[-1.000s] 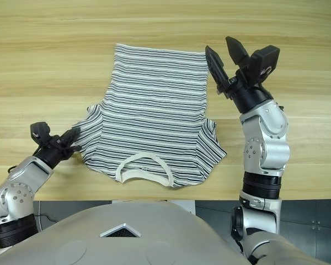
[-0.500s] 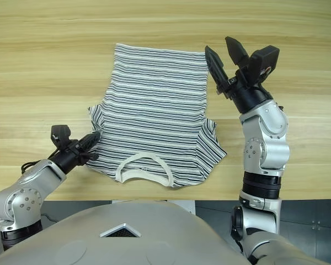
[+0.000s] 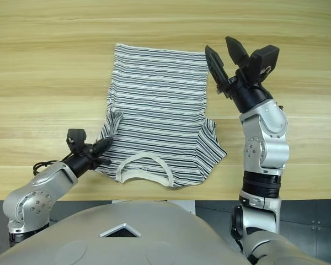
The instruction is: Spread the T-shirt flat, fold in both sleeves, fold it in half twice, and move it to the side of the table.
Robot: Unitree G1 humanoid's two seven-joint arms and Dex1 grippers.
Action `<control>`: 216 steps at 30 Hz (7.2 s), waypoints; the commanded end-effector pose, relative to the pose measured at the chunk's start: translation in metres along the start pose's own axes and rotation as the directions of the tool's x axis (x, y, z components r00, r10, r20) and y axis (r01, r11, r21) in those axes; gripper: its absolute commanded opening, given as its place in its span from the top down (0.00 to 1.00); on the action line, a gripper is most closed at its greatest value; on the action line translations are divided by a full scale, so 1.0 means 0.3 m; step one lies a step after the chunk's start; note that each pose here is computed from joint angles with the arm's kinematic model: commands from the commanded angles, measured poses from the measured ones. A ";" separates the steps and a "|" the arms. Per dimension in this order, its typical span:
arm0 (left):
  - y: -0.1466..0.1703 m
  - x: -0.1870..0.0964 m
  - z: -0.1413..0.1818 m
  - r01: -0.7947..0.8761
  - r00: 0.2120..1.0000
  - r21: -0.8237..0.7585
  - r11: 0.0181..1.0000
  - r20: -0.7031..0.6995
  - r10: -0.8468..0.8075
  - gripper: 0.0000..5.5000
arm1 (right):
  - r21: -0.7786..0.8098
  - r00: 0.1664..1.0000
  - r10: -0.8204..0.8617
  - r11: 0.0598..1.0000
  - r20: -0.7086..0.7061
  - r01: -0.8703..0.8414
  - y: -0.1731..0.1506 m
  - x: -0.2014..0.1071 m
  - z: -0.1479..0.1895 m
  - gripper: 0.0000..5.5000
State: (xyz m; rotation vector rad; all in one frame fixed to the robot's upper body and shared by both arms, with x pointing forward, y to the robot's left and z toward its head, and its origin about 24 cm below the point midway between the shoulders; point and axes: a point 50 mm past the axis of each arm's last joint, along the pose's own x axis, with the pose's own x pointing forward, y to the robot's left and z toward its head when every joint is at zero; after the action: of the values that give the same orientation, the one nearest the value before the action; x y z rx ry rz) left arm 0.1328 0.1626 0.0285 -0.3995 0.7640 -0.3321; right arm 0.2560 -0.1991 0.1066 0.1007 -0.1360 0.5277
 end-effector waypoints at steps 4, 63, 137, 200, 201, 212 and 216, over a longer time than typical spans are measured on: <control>-0.004 0.014 -0.031 0.004 0.999 0.043 0.999 -0.045 -0.002 0.98 | -0.022 1.000 0.006 1.000 0.009 -0.006 -0.010 0.012 0.013 0.49; -0.040 -0.097 0.015 -0.139 0.890 0.101 0.985 0.449 0.079 0.77 | 0.333 0.614 -0.166 0.717 -0.771 0.612 0.100 -0.489 -0.101 0.49; -0.047 -0.150 0.006 -0.177 0.878 0.096 0.980 0.466 0.113 0.76 | 0.099 0.587 -0.380 0.776 -0.714 0.623 0.009 -0.391 -0.126 0.98; -0.059 -0.150 -0.009 -0.173 0.882 0.111 0.979 0.460 0.104 0.76 | 0.111 0.710 0.034 0.992 -0.703 0.062 0.235 -0.343 -0.150 0.77; -0.059 -0.150 -0.009 -0.173 0.882 0.111 0.979 0.460 0.104 0.76 | 0.117 0.709 0.044 0.992 -0.704 0.054 0.235 -0.344 -0.147 0.77; -0.056 -0.145 -0.004 -0.168 0.889 0.133 0.977 0.449 0.092 0.76 | 0.258 0.784 0.148 0.966 -0.602 0.016 0.209 -0.289 -0.069 0.77; -0.041 -0.141 0.034 -0.167 0.899 0.250 0.954 0.437 0.043 0.76 | 0.281 0.854 0.265 0.948 -0.448 -0.147 0.103 -0.201 0.071 0.77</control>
State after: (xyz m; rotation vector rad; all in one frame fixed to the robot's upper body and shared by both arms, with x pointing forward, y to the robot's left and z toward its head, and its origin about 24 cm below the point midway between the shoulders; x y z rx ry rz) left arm 0.1053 0.1677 0.0641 -0.2240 0.2933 -0.1929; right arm 0.1711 -0.1906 0.1015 0.2385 0.4744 0.7397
